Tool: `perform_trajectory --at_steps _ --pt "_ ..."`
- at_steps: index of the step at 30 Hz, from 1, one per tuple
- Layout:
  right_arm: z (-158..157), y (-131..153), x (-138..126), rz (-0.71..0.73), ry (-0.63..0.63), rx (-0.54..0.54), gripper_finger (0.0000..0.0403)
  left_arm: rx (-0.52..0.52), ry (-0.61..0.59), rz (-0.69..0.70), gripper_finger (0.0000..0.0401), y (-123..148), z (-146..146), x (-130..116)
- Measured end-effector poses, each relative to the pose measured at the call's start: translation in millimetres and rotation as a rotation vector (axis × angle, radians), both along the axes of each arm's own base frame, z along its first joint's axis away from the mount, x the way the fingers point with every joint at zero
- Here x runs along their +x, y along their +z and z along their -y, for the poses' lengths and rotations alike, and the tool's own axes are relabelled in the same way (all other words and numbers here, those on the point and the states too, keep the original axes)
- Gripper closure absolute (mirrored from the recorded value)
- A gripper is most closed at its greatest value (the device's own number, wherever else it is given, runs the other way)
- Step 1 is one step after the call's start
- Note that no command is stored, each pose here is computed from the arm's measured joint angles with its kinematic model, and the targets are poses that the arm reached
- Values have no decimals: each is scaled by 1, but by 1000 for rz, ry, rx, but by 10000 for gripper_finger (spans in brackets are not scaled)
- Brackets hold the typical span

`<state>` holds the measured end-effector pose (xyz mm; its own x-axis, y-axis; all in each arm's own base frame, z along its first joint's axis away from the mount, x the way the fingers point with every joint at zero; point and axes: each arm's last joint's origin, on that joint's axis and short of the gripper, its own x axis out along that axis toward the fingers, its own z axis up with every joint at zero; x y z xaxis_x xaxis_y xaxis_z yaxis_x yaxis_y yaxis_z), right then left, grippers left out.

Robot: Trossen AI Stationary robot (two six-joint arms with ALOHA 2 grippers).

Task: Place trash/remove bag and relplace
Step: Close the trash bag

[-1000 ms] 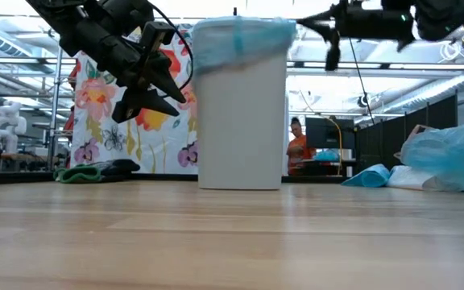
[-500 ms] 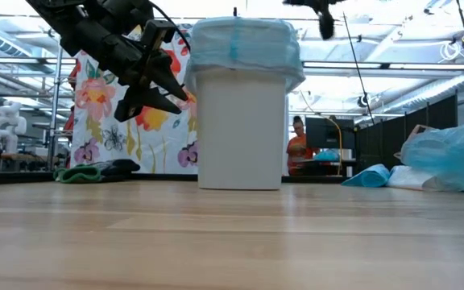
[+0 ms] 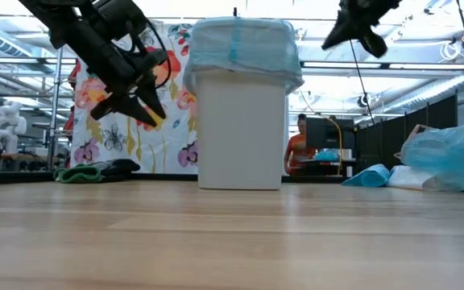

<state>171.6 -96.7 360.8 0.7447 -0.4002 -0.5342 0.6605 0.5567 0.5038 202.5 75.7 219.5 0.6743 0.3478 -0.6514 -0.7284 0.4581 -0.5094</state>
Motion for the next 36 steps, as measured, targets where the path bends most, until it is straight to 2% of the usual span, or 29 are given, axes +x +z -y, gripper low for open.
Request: perform_trajectory --at_steps 5,9,12,16,20,24,27,29,33,36 --pt "-2 -53 -4 -29 -73 146 403 14 51 0 279 -4 -10 2" --pt "-2 -98 0 101 -95 255 403 17 68 109 293 -16 -17 3" --pt "-1 -122 4 220 -113 304 403 -25 73 190 312 -28 -22 -3" --pt "0 -146 8 262 -117 374 403 -25 57 265 343 -34 -25 -7" --pt "4 -152 17 288 -101 381 403 -21 32 324 391 -31 -28 -7" --pt "11 -155 27 339 -87 352 403 -29 29 339 397 -32 -30 -5" --pt "14 -159 33 352 -81 347 403 -95 61 353 398 -37 -32 -2" --pt "15 -158 37 390 -51 336 403 -103 43 421 399 -35 -34 2" --pt "14 -147 43 498 4 277 403 -51 -23 581 399 -25 -38 12" --pt "12 -138 46 571 44 227 403 -34 -33 651 400 -21 -39 15"
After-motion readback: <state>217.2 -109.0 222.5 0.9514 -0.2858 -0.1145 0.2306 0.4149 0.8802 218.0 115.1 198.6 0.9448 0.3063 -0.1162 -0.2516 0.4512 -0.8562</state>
